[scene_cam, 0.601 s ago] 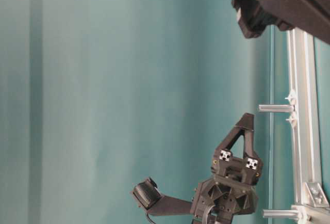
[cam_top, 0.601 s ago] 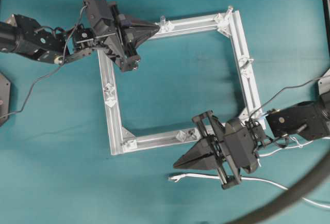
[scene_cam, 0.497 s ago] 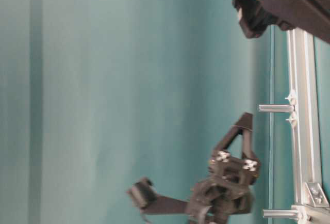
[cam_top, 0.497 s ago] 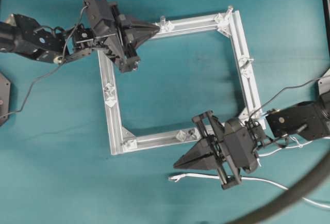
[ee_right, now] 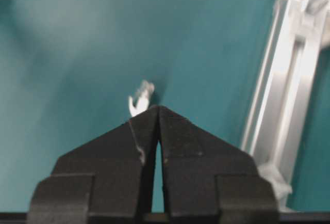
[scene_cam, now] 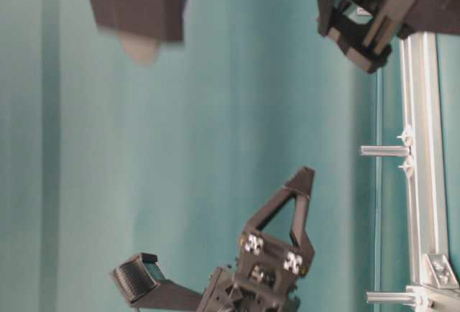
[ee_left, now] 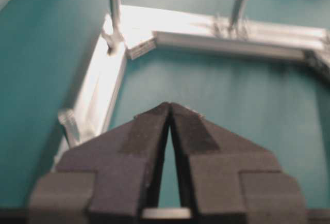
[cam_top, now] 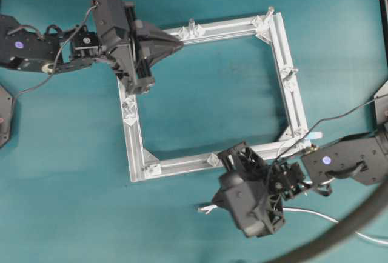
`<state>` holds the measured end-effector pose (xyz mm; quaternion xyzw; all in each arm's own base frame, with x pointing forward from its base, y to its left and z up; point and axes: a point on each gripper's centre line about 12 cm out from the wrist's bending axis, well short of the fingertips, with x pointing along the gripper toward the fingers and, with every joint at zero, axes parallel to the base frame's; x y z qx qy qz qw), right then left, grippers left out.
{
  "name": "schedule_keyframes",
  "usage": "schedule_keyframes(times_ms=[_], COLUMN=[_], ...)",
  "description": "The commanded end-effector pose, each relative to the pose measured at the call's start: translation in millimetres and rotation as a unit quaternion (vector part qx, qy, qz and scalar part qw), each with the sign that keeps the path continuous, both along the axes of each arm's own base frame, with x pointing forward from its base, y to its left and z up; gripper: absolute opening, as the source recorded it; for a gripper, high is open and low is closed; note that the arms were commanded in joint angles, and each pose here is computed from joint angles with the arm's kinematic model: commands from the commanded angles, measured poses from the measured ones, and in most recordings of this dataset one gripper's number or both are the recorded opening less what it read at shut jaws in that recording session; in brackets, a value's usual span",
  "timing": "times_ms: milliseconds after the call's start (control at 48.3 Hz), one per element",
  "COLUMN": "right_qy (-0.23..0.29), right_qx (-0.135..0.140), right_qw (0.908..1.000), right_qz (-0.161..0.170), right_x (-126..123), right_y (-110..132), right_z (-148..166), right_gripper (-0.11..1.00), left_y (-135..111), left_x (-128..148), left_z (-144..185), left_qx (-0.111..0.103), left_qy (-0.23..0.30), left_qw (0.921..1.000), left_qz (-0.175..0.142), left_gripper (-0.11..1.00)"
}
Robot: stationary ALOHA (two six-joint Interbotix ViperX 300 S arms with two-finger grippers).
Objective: Move the cable alternately left and right between 8 pins so it hooks onto each one.
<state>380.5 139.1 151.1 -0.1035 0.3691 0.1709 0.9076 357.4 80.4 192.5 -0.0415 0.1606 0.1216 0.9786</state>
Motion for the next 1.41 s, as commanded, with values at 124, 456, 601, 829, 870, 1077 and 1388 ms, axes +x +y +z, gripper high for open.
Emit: schedule_keyframes(times_ms=[124,456,601,829,870,1077,1388], right_qy=[0.016,0.065,0.091,0.101,0.101,0.096,0.078], right_qx=[0.024,0.034,0.027,0.023,0.023,0.019,0.021], right_qw=[0.9991,0.9961,0.9937,0.9928,0.9927,0.9937,0.9953], right_qz=[-0.031,-0.049,-0.059,-0.061,-0.061,-0.055,-0.053], right_x=[15,25,24,25,25,27,34], right_y=[9,30,29,29,29,30,25], right_z=[19,-8,-24,-35,-35,-40,-45], right_gripper=[0.0,0.32,0.58,0.58,0.58,0.58,0.58], left_y=[-11,-30,-39,-46,-47,-48,-50], left_x=[-9,-42,-59,-73,-75,-85,-98], left_z=[15,21,19,21,21,19,26], left_qx=[-0.005,-0.004,-0.003,-0.002,-0.002,-0.004,-0.001], left_qy=[0.026,0.025,0.023,0.016,0.016,0.024,0.008], left_qw=[0.9995,0.999,0.9986,0.9983,0.9983,0.998,0.9983], left_qz=[-0.017,-0.036,-0.047,-0.056,-0.056,-0.058,-0.058], left_gripper=[0.34,0.71,0.7,0.7,0.7,0.7,0.7])
